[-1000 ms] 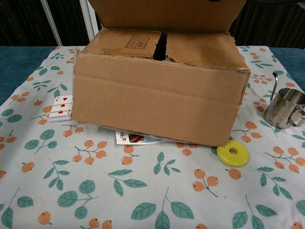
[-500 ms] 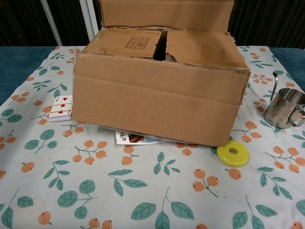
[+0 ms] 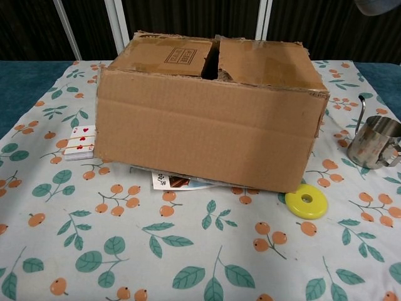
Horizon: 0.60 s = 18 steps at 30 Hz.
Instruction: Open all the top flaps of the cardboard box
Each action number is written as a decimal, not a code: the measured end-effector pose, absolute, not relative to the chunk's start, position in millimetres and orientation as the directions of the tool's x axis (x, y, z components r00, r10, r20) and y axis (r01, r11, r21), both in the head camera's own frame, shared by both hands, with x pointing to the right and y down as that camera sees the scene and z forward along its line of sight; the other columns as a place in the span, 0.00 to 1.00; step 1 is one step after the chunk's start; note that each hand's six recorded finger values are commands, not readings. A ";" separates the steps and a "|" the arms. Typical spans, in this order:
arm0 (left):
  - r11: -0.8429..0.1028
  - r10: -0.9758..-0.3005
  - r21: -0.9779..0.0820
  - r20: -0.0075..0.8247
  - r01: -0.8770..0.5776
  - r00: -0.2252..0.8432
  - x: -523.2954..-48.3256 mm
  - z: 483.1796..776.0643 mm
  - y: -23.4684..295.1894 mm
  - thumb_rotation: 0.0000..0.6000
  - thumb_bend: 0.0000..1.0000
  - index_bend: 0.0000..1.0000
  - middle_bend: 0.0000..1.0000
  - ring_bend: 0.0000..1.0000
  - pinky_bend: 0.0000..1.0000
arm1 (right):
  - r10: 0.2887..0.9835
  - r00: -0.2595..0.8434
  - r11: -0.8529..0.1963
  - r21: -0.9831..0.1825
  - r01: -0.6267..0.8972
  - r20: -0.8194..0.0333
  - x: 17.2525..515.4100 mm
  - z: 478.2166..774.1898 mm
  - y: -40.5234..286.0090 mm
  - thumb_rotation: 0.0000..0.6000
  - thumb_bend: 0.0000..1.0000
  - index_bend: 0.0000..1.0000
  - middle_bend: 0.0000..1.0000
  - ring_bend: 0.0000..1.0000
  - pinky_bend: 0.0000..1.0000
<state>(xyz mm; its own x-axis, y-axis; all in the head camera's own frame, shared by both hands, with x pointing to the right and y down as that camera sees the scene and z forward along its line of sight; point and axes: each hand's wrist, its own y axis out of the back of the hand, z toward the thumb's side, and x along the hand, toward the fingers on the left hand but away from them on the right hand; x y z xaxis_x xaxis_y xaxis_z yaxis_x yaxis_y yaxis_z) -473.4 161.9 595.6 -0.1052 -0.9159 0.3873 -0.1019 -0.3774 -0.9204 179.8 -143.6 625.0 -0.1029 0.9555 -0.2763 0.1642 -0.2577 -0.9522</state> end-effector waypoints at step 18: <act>-0.377 -0.920 -0.923 0.383 -0.082 -0.080 -469.8 593.4 162.5 1.00 0.16 0.00 0.00 0.00 0.00 | 0.968 0.027 -0.250 -0.949 0.191 -0.250 222.4 595.0 -56.5 1.00 0.18 0.00 0.00 0.00 0.23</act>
<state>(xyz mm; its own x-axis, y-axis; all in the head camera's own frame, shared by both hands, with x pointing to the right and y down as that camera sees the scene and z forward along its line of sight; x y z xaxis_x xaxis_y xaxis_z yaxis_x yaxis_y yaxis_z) -469.8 162.5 593.4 -0.0801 -0.9201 0.3833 -0.0820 -0.3772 -0.9225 222.4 -56.5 595.0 0.0268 0.9679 -0.2498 0.1911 -0.2502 -0.9491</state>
